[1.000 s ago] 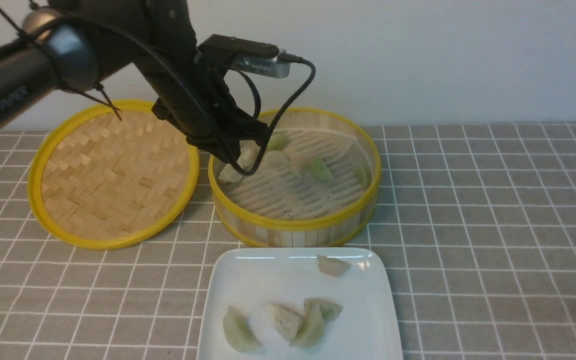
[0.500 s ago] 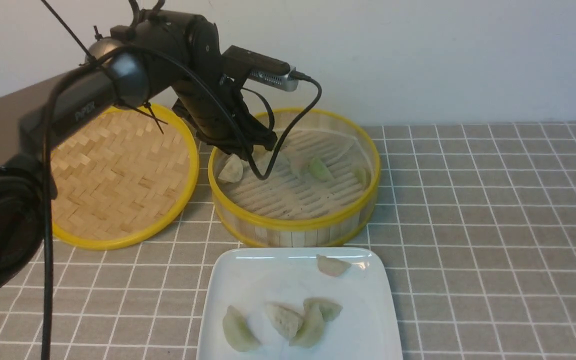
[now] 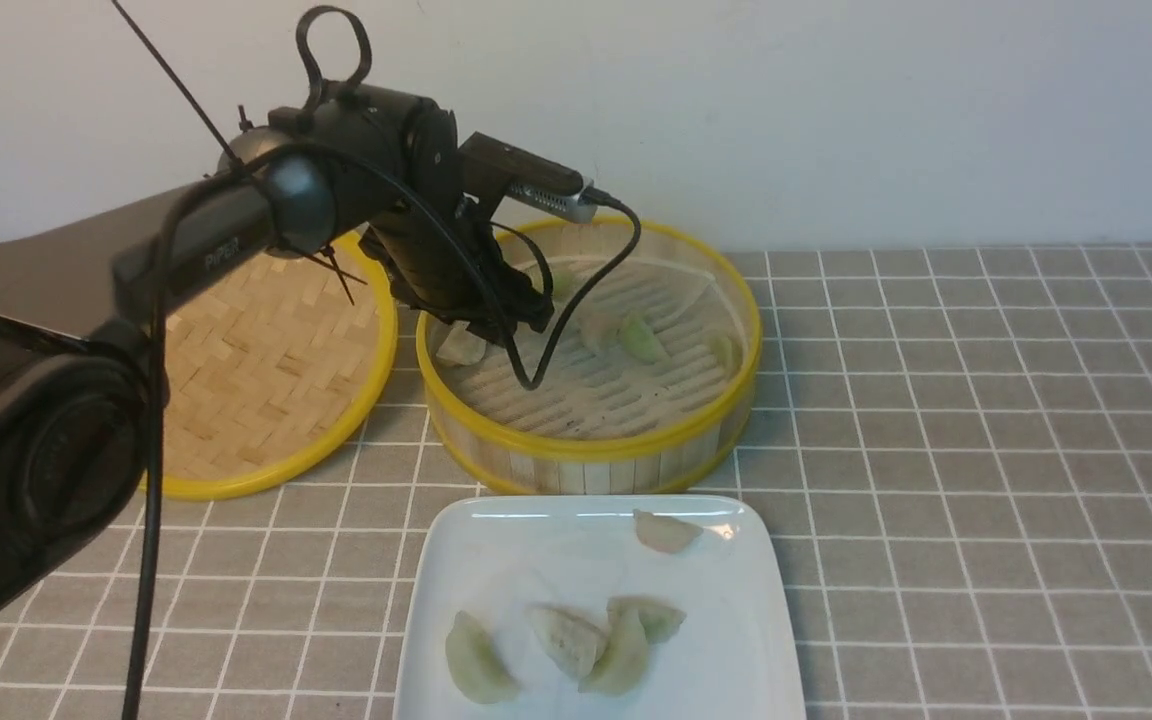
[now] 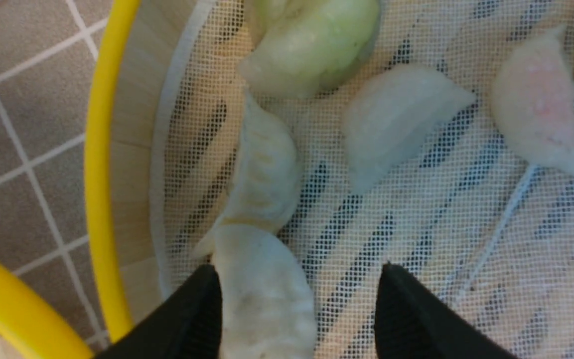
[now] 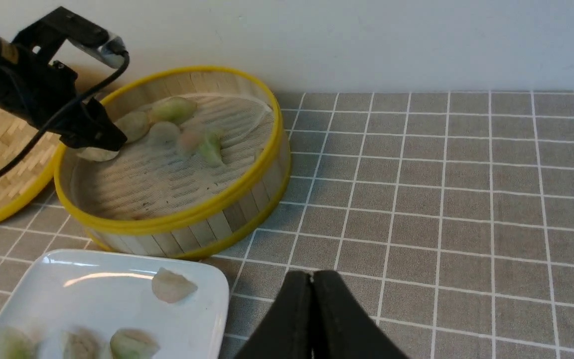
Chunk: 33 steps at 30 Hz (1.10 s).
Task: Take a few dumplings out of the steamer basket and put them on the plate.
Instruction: Use the left arm to grab a dumpling from the steamer
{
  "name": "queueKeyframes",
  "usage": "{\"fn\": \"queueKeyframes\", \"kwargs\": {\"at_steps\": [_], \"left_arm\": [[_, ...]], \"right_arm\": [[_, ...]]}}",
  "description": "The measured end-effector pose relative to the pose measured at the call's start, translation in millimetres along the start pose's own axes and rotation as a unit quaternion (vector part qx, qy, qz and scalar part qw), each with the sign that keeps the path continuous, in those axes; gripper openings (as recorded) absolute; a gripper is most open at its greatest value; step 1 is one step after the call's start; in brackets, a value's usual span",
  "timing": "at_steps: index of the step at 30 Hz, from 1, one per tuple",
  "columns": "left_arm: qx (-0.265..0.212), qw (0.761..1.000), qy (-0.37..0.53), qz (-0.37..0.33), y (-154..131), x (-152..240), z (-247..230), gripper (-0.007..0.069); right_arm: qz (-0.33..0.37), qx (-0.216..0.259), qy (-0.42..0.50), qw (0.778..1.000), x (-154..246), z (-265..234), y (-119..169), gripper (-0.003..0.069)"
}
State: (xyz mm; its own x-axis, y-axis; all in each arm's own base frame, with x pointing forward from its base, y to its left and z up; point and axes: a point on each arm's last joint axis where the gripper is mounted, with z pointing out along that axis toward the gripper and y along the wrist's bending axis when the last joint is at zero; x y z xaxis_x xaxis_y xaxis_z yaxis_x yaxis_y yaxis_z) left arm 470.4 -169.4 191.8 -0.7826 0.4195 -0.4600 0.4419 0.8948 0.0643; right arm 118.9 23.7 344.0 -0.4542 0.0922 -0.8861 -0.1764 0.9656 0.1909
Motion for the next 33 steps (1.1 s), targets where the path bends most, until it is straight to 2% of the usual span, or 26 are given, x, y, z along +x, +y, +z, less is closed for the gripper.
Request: {"fn": "queueKeyframes", "kwargs": {"at_steps": [16,19,20,28,33], "left_arm": [[-0.01,1.0,0.008,0.007,0.6,4.3,19.0,0.0371],[-0.009,1.0,0.013,0.009,-0.6,6.0,23.6,0.0321],[-0.01,1.0,0.014,0.01,-0.3,6.0,23.5,0.026],[-0.006,1.0,0.021,0.005,-0.9,5.0,20.4,0.0258],[0.006,0.999,0.046,-0.005,-1.2,-0.3,-8.4,0.0256]], "right_arm": [[-0.011,-0.006,-0.003,1.0,-0.8,-0.2,1.1,-0.0013],[-0.011,-0.005,-0.005,1.0,-1.1,-0.2,1.1,-0.0013],[-0.011,-0.005,-0.007,1.0,-1.6,-0.2,1.0,-0.0013],[-0.011,-0.004,-0.01,1.0,-2.0,-0.2,0.9,-0.0013],[-0.012,-0.004,-0.01,1.0,-2.0,-0.2,0.9,-0.0013]]}}
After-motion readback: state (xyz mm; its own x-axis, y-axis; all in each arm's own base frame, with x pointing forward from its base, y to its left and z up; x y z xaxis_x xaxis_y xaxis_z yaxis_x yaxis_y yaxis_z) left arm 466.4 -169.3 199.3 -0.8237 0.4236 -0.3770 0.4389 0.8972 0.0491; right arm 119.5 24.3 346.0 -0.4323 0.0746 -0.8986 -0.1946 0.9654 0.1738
